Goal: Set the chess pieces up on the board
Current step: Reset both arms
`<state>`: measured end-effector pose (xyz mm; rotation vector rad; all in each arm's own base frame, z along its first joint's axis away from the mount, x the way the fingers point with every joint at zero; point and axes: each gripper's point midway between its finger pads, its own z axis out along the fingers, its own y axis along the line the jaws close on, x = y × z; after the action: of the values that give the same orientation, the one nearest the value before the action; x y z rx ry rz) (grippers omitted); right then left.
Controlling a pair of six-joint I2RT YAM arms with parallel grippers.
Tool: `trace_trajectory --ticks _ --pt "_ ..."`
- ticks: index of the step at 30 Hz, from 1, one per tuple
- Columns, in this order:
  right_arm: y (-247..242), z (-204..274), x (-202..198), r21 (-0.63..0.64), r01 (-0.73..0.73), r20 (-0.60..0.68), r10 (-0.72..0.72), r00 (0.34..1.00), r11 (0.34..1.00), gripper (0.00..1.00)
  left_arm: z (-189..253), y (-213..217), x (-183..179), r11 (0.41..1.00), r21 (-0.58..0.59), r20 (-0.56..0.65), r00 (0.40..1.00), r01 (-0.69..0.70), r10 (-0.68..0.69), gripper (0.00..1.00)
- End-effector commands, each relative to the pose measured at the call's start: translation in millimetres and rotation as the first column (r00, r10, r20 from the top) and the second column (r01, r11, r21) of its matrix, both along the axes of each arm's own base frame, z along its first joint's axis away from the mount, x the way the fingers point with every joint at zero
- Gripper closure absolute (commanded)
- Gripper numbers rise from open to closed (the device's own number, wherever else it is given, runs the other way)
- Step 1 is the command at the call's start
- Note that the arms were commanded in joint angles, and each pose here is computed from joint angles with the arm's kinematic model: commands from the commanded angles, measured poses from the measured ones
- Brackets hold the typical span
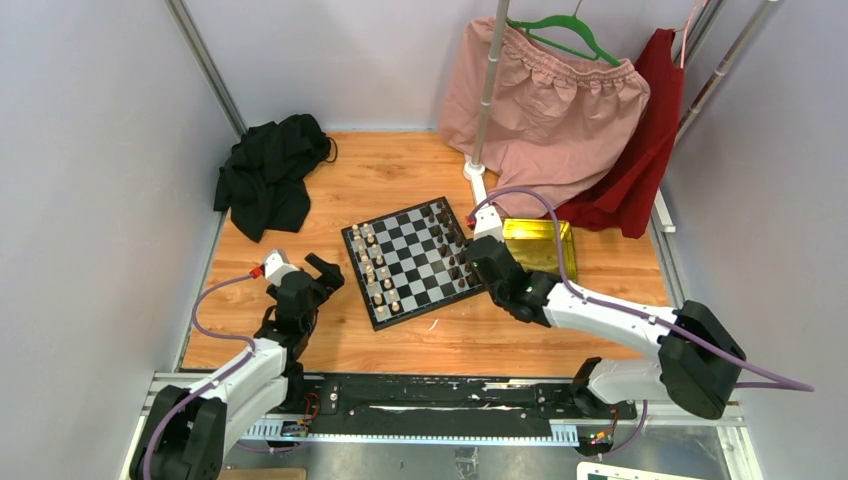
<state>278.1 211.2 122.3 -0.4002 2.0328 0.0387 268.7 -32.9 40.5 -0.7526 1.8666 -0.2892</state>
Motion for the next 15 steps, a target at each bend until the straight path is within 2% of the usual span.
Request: trace_trajectory --ticks 1,8,10,15 --pt "-10 34 14 -0.017 0.087 0.096 -0.085 0.992 0.996 0.62 4 -1 3 1.000 -0.001 0.007 1.000 0.003 -0.003 0.00" --pt "-3 55 42 -0.021 0.129 0.131 -0.125 0.983 0.991 0.59 5 1 3 1.000 0.003 0.017 1.000 -0.004 0.004 0.00" --pt "4 65 56 -0.035 0.136 0.149 -0.129 0.980 0.990 0.54 7 2 4 1.000 0.009 0.020 1.000 -0.008 0.008 0.00" --pt "17 88 86 -0.159 0.171 0.179 -0.141 0.974 0.972 0.52 12 6 7 0.999 0.041 0.020 1.000 -0.017 0.016 0.00"
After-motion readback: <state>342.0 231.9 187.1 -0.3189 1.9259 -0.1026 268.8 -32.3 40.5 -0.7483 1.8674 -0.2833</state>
